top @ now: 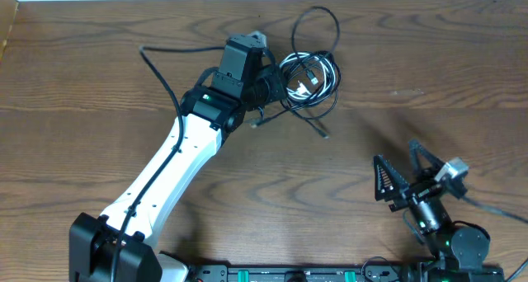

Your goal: Untangle cables

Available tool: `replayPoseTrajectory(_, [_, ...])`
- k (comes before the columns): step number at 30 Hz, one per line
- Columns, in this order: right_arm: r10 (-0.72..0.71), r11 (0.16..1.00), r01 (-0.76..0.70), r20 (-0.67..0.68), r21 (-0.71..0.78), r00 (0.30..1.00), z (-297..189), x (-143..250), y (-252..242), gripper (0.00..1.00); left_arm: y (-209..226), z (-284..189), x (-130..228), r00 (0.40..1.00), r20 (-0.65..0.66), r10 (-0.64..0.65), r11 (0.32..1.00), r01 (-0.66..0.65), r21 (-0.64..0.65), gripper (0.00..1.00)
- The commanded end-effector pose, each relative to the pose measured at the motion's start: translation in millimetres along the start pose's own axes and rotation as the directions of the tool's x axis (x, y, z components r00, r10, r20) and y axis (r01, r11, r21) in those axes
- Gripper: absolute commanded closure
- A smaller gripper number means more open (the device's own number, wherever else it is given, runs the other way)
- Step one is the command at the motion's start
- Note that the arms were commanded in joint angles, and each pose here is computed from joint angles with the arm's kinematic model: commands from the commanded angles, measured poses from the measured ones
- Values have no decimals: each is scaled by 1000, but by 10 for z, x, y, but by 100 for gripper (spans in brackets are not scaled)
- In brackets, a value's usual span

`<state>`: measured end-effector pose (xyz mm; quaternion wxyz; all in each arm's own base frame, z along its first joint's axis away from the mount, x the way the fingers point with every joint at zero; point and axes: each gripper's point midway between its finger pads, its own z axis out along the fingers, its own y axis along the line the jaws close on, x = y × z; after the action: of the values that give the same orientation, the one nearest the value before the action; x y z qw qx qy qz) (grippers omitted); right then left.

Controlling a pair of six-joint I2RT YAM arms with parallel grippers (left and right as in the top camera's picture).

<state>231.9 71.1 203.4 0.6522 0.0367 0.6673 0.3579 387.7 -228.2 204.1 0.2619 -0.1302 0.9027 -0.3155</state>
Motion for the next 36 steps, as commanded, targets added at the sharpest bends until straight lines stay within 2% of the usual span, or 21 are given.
replayPoseTrajectory(1, [258, 966, -258, -78, 8, 963, 26, 161, -21, 1, -74, -69, -32, 958, -1, -287, 957, 287, 32, 92])
replayPoseTrajectory(4, [397, 917, -397, -141, 32, 907, 42, 296, -30, 1, -73, -69, -32, 891, -6, -454, 890, 454, 31, 92])
replayPoseTrajectory(6, [461, 886, -463, -184, 30, 868, 48, 359, 10, 1, -73, -69, -31, 818, -12, -576, 817, 576, 30, 87])
replayPoseTrajectory(7, [474, 877, -479, -200, 23, 858, 50, 374, 37, 1, -73, -69, -31, 792, -13, -611, 791, 611, 29, 83])
replayPoseTrajectory(10, [565, 819, -574, -212, 22, 798, 60, 358, 86, 1, -73, -69, -31, 708, -16, -706, 707, 706, 27, 83])
replayPoseTrajectory(13, [675, 735, -676, -161, 58, 720, 75, 306, 24, 1, -74, -69, -30, 668, -19, -744, 667, 745, 26, 83])
replayPoseTrajectory(16, [677, 736, -672, -78, 81, 732, 89, 226, -102, 1, -65, -69, -40, 665, -11, -746, 665, 746, 27, 83])
replayPoseTrajectory(18, [594, 805, -590, -81, 65, 800, 92, 207, -94, 1, -52, -69, -40, 707, -4, -707, 707, 707, 24, 70])
replayPoseTrajectory(20, [504, 863, -502, -116, 53, 856, 87, 255, -70, 1, 8, -70, -101, 804, 49, -592, 806, 592, 18, 60])
replayPoseTrajectory(23, [491, 871, -484, -166, 88, 855, 68, 400, -111, 1, 127, -79, -177, 938, 119, -326, 942, 333, -42, 32])
replayPoseTrajectory(24, [504, 864, -492, -175, 109, 846, 61, 447, -140, 1, 175, -86, -203, 962, 138, -236, 966, 248, -73, 28])
replayPoseTrajectory(26, [521, 853, -501, -191, 145, 832, 47, 532, -192, 1, 271, -104, -248, 980, 165, -112, 982, 135, -135, 26])
replayPoseTrajectory(29, [504, 862, -477, -200, 169, 840, 43, 583, -246, 1, 438, -131, -285, 981, 190, -21, 971, 65, -229, 26])
replayPoseTrajectory(34, [514, 850, -474, -164, 228, 842, 48, 601, -385, 1, 685, -30, -251, 981, 194, -10, 944, 74, -323, 26])
replayPoseTrajectory(36, [517, 845, -474, -154, 248, 842, 46, 610, -430, 1, 763, 72, -201, 985, 172, -12, 935, 72, -347, 33])
